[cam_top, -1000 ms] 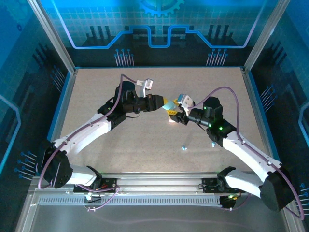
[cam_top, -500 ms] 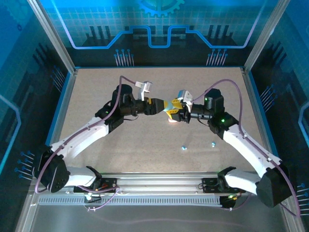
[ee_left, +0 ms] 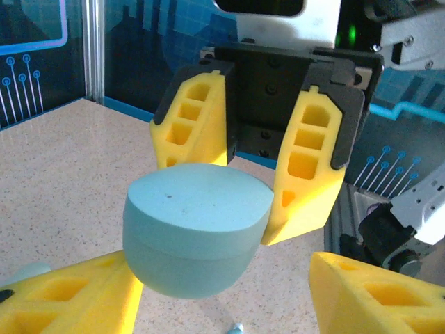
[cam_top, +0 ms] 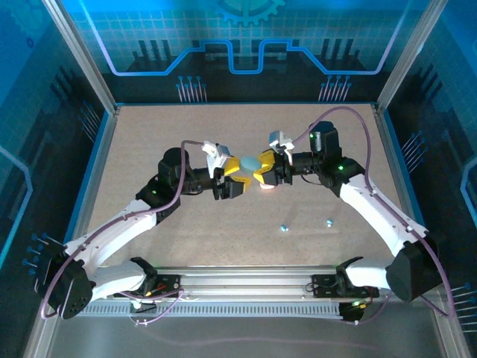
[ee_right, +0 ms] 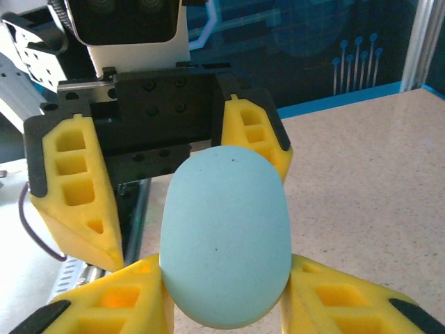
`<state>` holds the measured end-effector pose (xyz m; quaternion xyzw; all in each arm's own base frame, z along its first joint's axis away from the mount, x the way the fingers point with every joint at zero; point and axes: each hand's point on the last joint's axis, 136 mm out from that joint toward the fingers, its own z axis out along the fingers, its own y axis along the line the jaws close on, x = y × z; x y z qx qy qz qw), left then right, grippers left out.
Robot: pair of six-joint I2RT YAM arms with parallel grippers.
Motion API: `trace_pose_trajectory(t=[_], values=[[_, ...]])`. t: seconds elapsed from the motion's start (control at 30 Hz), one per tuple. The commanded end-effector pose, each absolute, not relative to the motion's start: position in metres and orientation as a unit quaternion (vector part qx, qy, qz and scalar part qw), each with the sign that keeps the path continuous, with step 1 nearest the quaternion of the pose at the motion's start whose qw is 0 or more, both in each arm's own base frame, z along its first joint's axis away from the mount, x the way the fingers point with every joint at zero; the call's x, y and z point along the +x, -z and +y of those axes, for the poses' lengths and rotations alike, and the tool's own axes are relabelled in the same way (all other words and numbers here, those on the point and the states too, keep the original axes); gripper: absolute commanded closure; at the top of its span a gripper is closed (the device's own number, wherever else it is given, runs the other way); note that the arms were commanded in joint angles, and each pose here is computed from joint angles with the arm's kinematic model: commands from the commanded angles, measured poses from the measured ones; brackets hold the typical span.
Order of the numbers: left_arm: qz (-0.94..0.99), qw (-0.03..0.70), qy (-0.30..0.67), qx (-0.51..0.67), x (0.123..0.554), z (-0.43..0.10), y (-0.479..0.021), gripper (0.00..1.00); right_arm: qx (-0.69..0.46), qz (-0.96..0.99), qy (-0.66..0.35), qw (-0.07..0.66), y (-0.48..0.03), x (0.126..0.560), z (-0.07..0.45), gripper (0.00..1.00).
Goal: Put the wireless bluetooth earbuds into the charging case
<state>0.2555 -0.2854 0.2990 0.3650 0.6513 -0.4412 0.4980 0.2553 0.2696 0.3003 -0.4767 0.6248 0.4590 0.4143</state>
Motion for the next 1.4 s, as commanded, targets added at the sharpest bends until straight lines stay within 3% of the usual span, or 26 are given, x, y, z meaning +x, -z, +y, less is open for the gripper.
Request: trace_pose_trajectory(t=[0.0, 0.73, 1.0, 1.37], values=[[0.607, 0.523, 0.433, 0.414, 0.246, -0.289, -0.314, 0.38, -0.486, 0.612, -0.479, 0.400, -0.309, 0.249, 0.268, 0.61], [0.610, 0.509, 0.452, 0.405, 0.251, -0.295, -0.319, 0.46, -0.507, 0.595, -0.481, 0.397, -0.308, 0.238, 0.270, 0.61], [0.619, 0.491, 0.455, 0.410, 0.248, -0.297, -0.310, 0.55, -0.507, 0.594, -0.479, 0.402, -0.310, 0.238, 0.270, 0.60], [0.623, 0.480, 0.448, 0.425, 0.240, -0.294, -0.300, 0.58, -0.465, 0.616, -0.477, 0.421, -0.318, 0.255, 0.260, 0.52]])
